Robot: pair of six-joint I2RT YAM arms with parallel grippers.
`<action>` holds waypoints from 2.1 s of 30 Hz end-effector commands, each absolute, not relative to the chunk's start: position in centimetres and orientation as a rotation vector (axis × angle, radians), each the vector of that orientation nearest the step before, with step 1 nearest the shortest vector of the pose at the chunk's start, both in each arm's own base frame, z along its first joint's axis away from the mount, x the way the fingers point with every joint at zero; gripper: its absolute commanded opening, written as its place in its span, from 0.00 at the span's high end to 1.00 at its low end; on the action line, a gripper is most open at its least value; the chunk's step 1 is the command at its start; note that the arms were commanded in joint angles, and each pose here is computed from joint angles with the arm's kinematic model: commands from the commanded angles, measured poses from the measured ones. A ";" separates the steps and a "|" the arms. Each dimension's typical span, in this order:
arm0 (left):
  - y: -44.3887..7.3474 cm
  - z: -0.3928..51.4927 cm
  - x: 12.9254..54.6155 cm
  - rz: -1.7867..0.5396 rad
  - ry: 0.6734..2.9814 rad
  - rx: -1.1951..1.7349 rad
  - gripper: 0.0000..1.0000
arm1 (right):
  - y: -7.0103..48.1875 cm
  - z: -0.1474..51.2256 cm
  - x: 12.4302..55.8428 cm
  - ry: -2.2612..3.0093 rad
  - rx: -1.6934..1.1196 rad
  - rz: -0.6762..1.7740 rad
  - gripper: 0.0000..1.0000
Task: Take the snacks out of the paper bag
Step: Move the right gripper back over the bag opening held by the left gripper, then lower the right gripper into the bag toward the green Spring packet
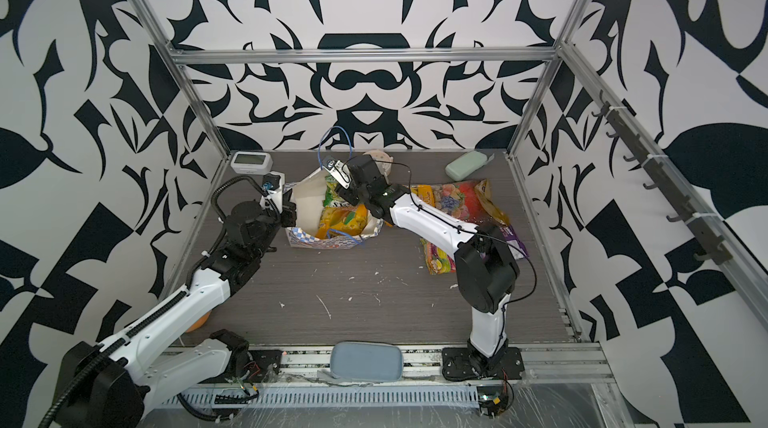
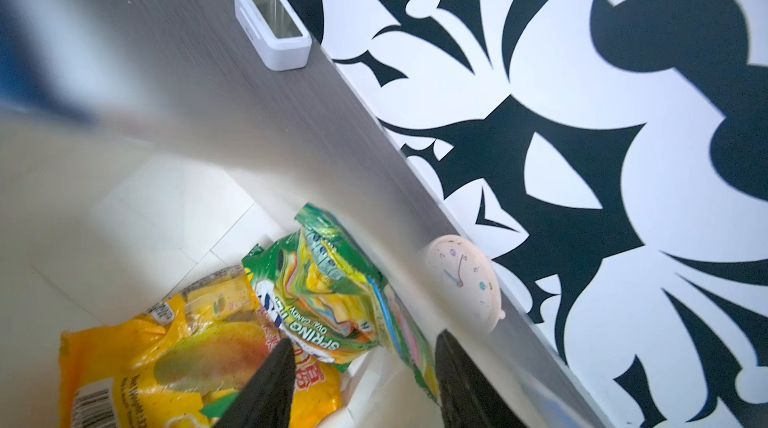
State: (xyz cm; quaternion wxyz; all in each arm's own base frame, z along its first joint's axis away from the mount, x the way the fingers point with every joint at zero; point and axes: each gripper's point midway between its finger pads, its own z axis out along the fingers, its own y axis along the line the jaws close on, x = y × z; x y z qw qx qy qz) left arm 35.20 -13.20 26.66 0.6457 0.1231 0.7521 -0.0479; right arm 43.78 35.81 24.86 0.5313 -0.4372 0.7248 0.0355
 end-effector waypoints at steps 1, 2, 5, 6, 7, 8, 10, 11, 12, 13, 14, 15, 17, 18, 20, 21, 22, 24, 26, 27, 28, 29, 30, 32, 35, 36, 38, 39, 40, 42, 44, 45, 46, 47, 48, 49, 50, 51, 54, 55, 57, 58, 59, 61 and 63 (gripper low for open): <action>-13.3 29.3 34.9 -0.152 1.615 0.255 1.00 | 35.8 27.8 44.4 1.685 -1.046 0.073 0.43; -13.4 29.3 34.9 -0.153 1.615 0.256 1.00 | 35.9 27.9 44.5 1.688 -1.052 0.084 0.43; -13.3 29.4 34.8 -0.152 1.615 0.256 1.00 | 36.3 27.0 45.0 1.725 -1.081 0.112 0.43; -13.3 29.4 34.8 -0.154 1.614 0.256 1.00 | 36.4 26.3 45.3 1.739 -1.094 0.107 0.43; -13.3 29.4 34.8 -0.152 1.615 0.256 1.00 | 36.4 25.8 45.4 1.747 -1.098 0.102 0.43; -13.3 29.4 34.8 -0.152 1.614 0.255 1.00 | 36.4 25.4 45.5 1.753 -1.101 0.104 0.42; -13.3 29.4 34.7 -0.152 1.613 0.256 1.00 | 36.4 25.0 45.6 1.760 -1.085 0.132 0.43; -13.3 29.3 34.7 -0.152 1.615 0.256 1.00 | 36.4 24.8 45.7 1.763 -1.074 0.151 0.43; -13.3 29.4 34.7 -0.154 1.614 0.257 1.00 | 36.3 24.8 45.8 1.766 -1.058 0.166 0.43; -13.3 29.5 34.7 -0.152 1.613 0.257 1.00 | 36.1 25.0 45.9 1.768 -1.046 0.178 0.43; -13.3 29.4 34.8 -0.149 1.616 0.256 1.00 | 36.0 25.1 45.9 1.769 -1.037 0.192 0.43; -13.3 29.6 34.7 -0.151 1.612 0.256 1.00 | 35.9 25.3 45.9 1.764 -1.032 0.202 0.43; -13.3 29.5 34.7 -0.155 1.611 0.256 1.00 | 35.8 25.1 46.2 1.754 -1.028 0.202 0.42; -13.3 29.6 34.7 -0.156 1.607 0.255 1.00 | 35.6 24.9 46.6 1.752 -1.024 0.196 0.42; -13.4 29.4 34.8 -0.155 1.609 0.257 1.00 | 35.5 24.3 47.4 1.760 -1.027 0.190 0.42; -13.4 29.5 34.9 -0.154 1.608 0.255 1.00 | 35.4 24.1 47.8 1.767 -1.025 0.190 0.42; -13.4 29.4 34.9 -0.156 1.610 0.256 1.00 | 35.3 23.8 48.2 1.776 -1.027 0.196 0.42; -13.5 29.5 34.9 -0.163 1.610 0.254 1.00 | 35.5 23.2 48.5 1.782 -1.035 0.234 0.39; -13.5 29.5 34.8 -0.163 1.608 0.254 1.00 | 35.7 22.8 48.7 1.779 -1.042 0.248 0.36; -13.5 29.5 34.8 -0.163 1.609 0.255 1.00 | 35.8 22.4 48.7 1.784 -1.044 0.253 0.34; -13.4 29.6 34.9 -0.159 1.607 0.255 1.00 | 35.8 22.2 48.9 1.788 -1.043 0.262 0.33; -13.5 29.6 34.8 -0.159 1.607 0.256 1.00 | 35.8 21.7 49.2 1.802 -1.043 0.268 0.33; -13.4 29.5 34.8 -0.157 1.607 0.259 1.00 | 35.9 21.1 49.3 1.808 -1.050 0.275 0.33; -13.4 29.7 34.9 -0.154 1.605 0.256 1.00 | 36.0 20.4 49.5 1.811 -1.056 0.283 0.33; -13.5 29.7 34.9 -0.159 1.603 0.260 1.00 | 36.1 19.7 50.1 1.806 -1.052 0.279 0.32; -13.5 29.8 34.9 -0.158 1.601 0.260 1.00 | 36.1 19.5 50.2 1.799 -1.051 0.288 0.32; -13.5 29.8 35.0 -0.157 1.602 0.259 1.00 | 36.4 20.0 50.1 1.781 -1.041 0.318 0.32; -13.5 29.9 35.0 -0.158 1.603 0.257 1.00 | 36.4 20.5 49.8 1.770 -1.040 0.330 0.32; -13.5 30.0 35.1 -0.156 1.602 0.254 1.00 | 36.3 21.0 49.6 1.762 -1.037 0.334 0.32; -13.4 30.0 35.1 -0.150 1.607 0.248 1.00 | 36.2 22.7 48.6 1.718 -1.021 0.377 0.32; -13.3 30.2 35.1 -0.149 1.602 0.246 1.00 | 36.2 24.4 47.3 1.661 -1.012 0.427 0.33; -13.3 30.1 35.1 -0.148 1.602 0.248 1.00 | 36.1 25.6 46.5 1.627 -1.004 0.447 0.33; -13.4 30.2 35.2 -0.147 1.601 0.248 1.00 | 36.0 26.3 45.8 1.600 -1.001 0.463 0.33; -13.4 30.2 35.3 -0.147 1.602 0.250 1.00 | 35.8 27.0 45.2 1.578 -0.998 0.478 0.33; -13.5 30.2 35.4 -0.145 1.604 0.252 1.00 | 35.8 27.5 44.5 1.555 -1.004 0.495 0.33; -13.5 30.2 35.5 -0.144 1.608 0.252 1.00 | 35.8 28.0 43.7 1.534 -1.015 0.516 0.33; -13.5 30.2 35.6 -0.141 1.612 0.251 1.00 | 35.7 28.2 43.2 1.523 -1.024 0.530 0.34; -13.5 30.2 35.7 -0.140 1.615 0.248 1.00 | 35.7 28.3 42.5 1.506 -1.032 0.541 0.34; -13.5 30.3 35.9 -0.138 1.621 0.242 1.00 | 35.8 28.2 40.6 1.460 -1.083 0.535 0.35; -13.5 30.2 35.9 -0.138 1.624 0.242 1.00 | 35.9 28.0 40.1 1.452 -1.105 0.528 0.35; -13.6 30.2 35.9 -0.144 1.624 0.244 1.00 | 36.1 27.5 39.5 1.455 -1.149 0.515 0.35; -13.6 30.2 36.0 -0.144 1.624 0.242 1.00 | 36.2 27.0 39.3 1.466 -1.175 0.507 0.36; -13.6 30.3 35.9 -0.147 1.623 0.242 1.00 | 36.3 26.6 39.1 1.474 -1.196 0.503 0.38; -13.6 30.3 35.9 -0.151 1.622 0.239 1.00 | 36.5 25.8 38.7 1.485 -1.234 0.492 0.42; -13.7 30.4 35.9 -0.154 1.620 0.241 1.00 | 36.6 24.8 38.7 1.499 -1.265 0.476 0.52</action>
